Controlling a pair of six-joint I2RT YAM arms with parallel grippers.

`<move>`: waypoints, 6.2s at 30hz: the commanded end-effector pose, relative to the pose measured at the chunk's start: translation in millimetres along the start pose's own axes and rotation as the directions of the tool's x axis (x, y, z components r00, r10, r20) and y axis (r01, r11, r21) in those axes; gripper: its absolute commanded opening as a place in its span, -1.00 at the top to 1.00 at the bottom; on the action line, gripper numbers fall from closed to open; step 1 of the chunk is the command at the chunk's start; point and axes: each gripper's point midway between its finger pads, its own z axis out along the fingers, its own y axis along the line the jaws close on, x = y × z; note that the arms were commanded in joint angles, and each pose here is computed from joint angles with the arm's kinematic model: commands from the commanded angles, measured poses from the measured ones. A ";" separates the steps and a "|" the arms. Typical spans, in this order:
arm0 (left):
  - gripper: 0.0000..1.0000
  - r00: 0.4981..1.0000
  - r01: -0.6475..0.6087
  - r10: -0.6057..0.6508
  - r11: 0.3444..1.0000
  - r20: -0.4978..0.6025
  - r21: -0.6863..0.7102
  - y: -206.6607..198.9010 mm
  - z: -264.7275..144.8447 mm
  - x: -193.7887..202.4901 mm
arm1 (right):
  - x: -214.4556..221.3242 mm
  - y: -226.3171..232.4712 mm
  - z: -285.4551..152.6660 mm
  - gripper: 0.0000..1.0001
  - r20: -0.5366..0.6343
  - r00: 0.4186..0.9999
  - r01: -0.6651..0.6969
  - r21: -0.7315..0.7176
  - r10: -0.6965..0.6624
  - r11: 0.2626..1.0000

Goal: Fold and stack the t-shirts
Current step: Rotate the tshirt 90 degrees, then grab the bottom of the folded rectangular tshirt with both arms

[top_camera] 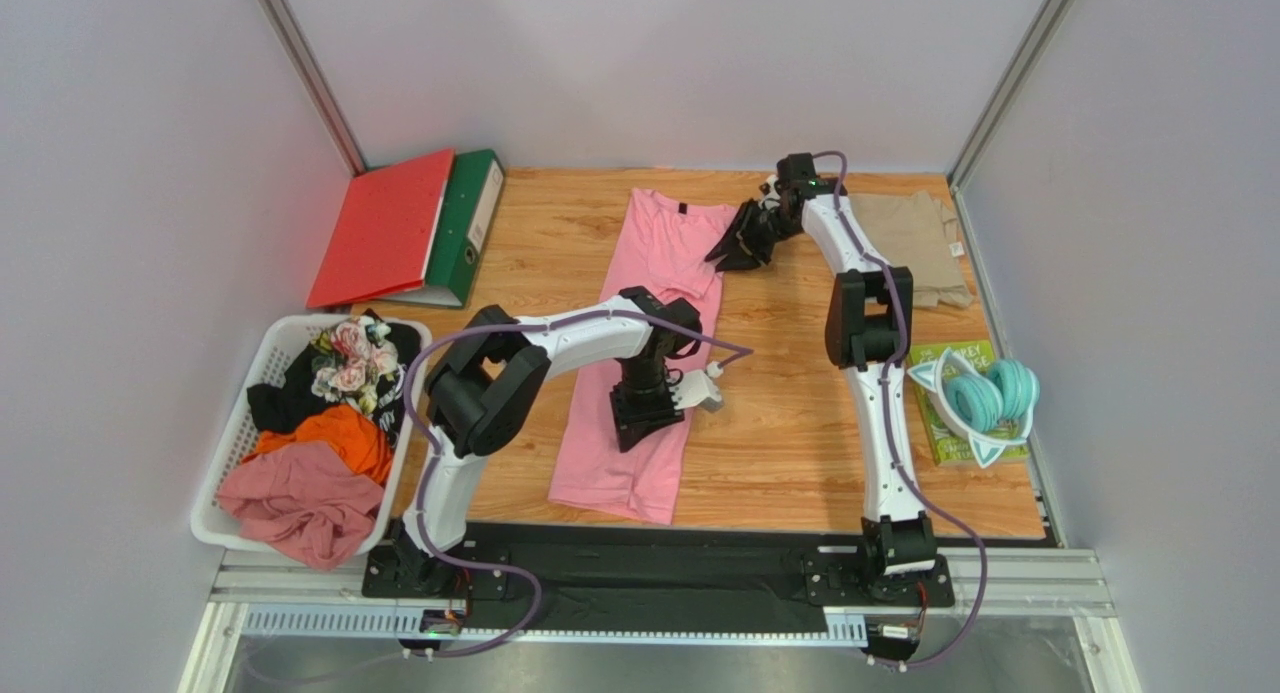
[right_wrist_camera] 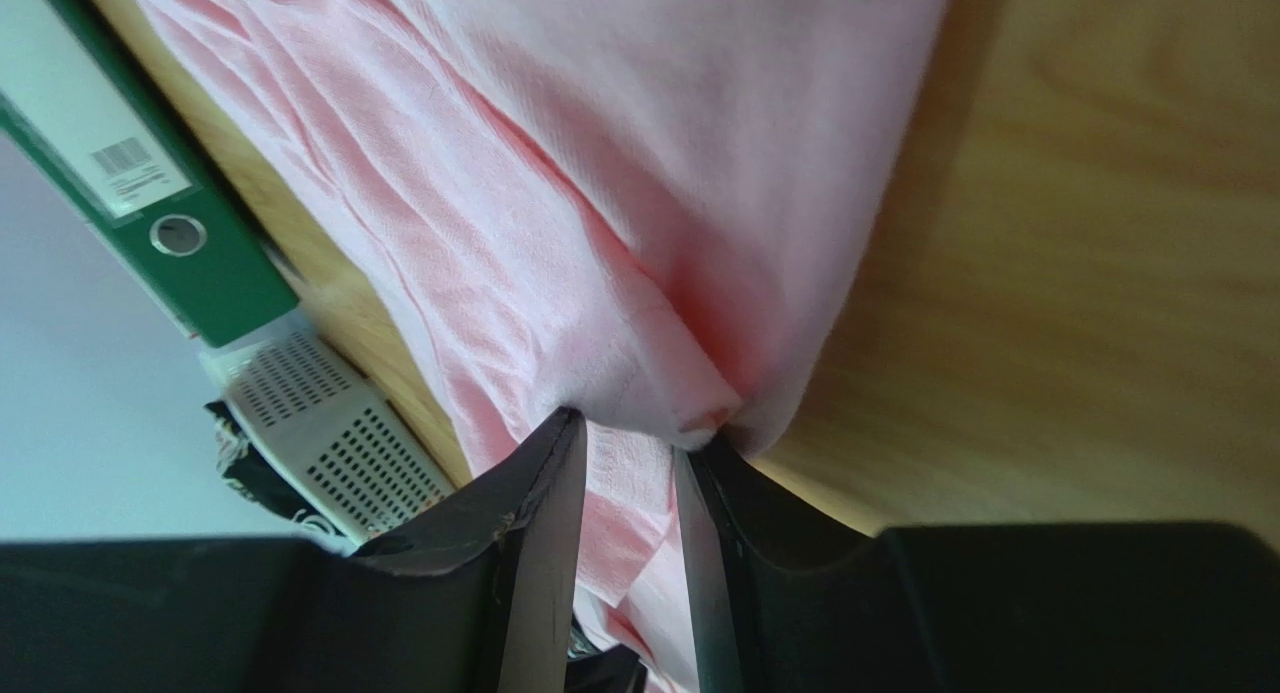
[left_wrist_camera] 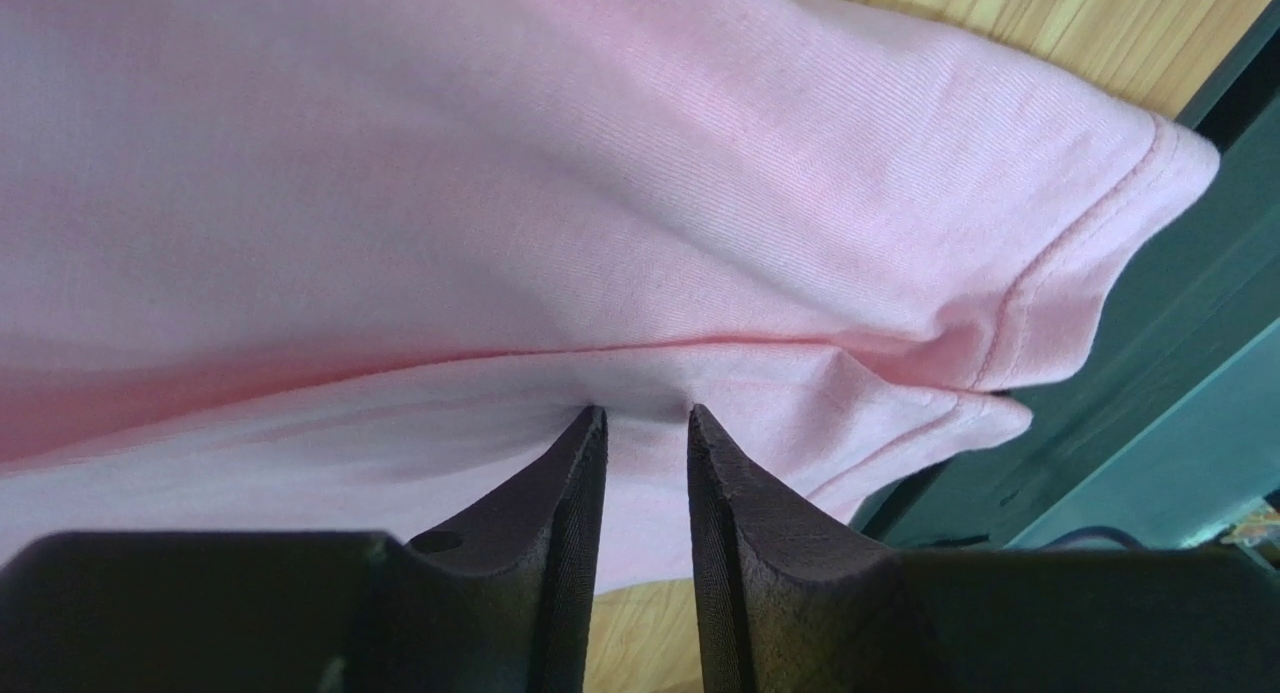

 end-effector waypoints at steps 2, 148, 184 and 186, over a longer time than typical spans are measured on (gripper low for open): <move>0.35 0.990 0.004 -0.010 0.999 0.137 0.043 -3.1 -6.6 -51.2 | -27.2 18.5 10.3 0.30 0.046 0.999 0.019 -0.145 -0.012 0.989; -0.22 0.569 0.649 -0.225 0.713 0.791 -0.264 48.6 -214.1 192.7 | 414.6 -69.5 -42.5 0.24 0.010 0.931 0.319 0.462 -0.364 0.828; -0.08 0.905 0.194 -0.087 0.955 0.416 -0.223 -32.1 -56.3 115.5 | 417.7 -76.0 -32.5 0.20 -0.006 0.943 0.300 0.445 -0.332 0.844; -0.08 0.905 0.200 -0.095 0.956 0.414 -0.217 -30.3 -57.8 111.9 | 416.9 -76.4 -32.7 0.20 -0.002 0.943 0.300 0.446 -0.334 0.843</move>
